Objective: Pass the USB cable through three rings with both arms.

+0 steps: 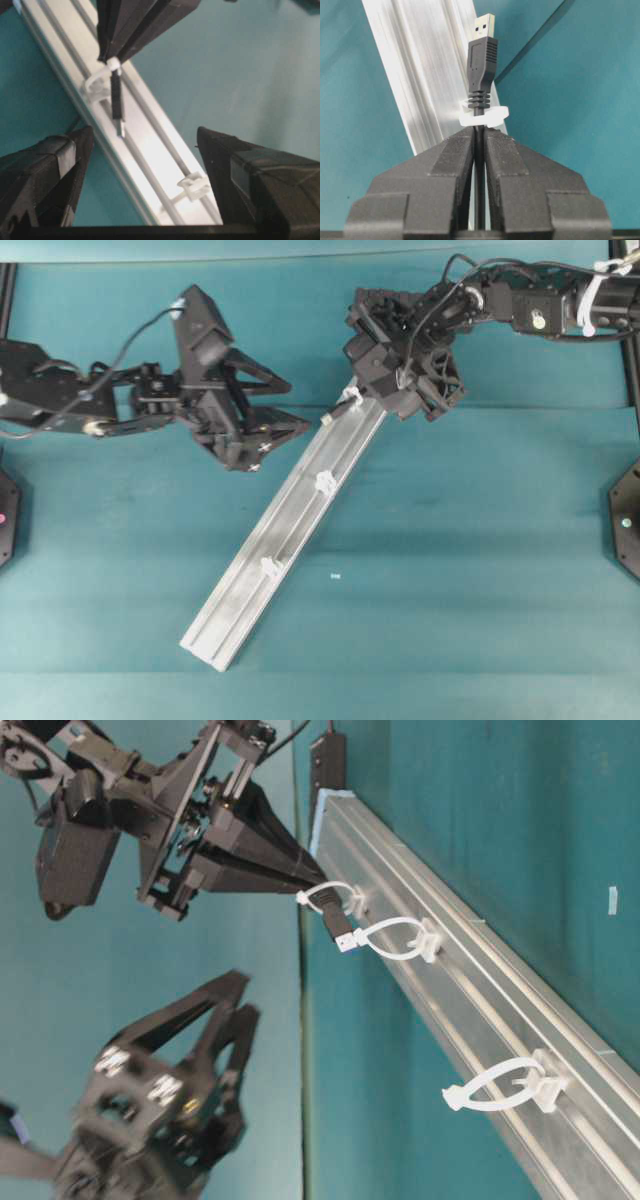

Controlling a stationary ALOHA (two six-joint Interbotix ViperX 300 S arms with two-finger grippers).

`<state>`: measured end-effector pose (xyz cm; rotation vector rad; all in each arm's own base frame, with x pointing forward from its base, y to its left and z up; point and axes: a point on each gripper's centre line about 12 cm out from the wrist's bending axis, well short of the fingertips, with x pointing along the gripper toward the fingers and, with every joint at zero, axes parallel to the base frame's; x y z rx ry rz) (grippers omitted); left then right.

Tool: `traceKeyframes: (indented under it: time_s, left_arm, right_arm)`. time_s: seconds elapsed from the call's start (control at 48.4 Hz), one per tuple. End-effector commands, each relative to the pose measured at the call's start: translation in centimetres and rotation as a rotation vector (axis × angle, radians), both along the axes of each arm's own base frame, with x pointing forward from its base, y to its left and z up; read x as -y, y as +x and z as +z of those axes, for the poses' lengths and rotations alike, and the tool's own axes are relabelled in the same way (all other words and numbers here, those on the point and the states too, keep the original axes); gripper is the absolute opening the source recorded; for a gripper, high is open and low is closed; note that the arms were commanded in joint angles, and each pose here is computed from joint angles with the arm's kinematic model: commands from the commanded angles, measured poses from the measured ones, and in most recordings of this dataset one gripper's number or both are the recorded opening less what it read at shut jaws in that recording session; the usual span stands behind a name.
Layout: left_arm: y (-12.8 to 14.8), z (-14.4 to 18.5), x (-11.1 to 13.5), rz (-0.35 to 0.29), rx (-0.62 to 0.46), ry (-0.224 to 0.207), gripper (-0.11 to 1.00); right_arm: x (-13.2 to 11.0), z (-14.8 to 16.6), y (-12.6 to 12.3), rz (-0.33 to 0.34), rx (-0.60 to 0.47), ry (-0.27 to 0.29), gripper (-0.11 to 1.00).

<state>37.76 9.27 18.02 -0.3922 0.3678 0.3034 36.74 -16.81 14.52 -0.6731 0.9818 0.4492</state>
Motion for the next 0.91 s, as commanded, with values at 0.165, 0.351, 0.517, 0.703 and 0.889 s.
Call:
traceKeyframes:
  time_s: [0.165, 0.351, 0.517, 0.703, 0.889]
  left_arm:
    - [2.4, -1.9, -1.6, 0.021, 0.000, 0.000, 0.89]
    - [3.9, -3.3, -2.2, 0.028, -0.012, -0.004, 0.89]
    - [5.0, -4.3, -2.6, 0.031, -0.022, -0.011, 0.89]
    - [5.6, -5.8, -2.9, 0.035, -0.044, -0.019, 0.89]
    - [6.5, -6.0, -3.4, 0.041, -0.036, -0.019, 0.89]
  right_arm:
    - [-0.1, 0.3, 0.4, 0.004, 0.016, -0.007, 0.12]
    - [-0.1, 0.2, 0.4, 0.001, 0.018, -0.010, 0.12]
    - [-0.1, 0.2, 0.5, 0.000, 0.019, -0.011, 0.12]
    - [-0.1, 0.3, 0.5, 0.000, 0.021, -0.012, 0.12]
    - [-0.1, 0.2, 0.4, 0.003, 0.017, -0.010, 0.12]
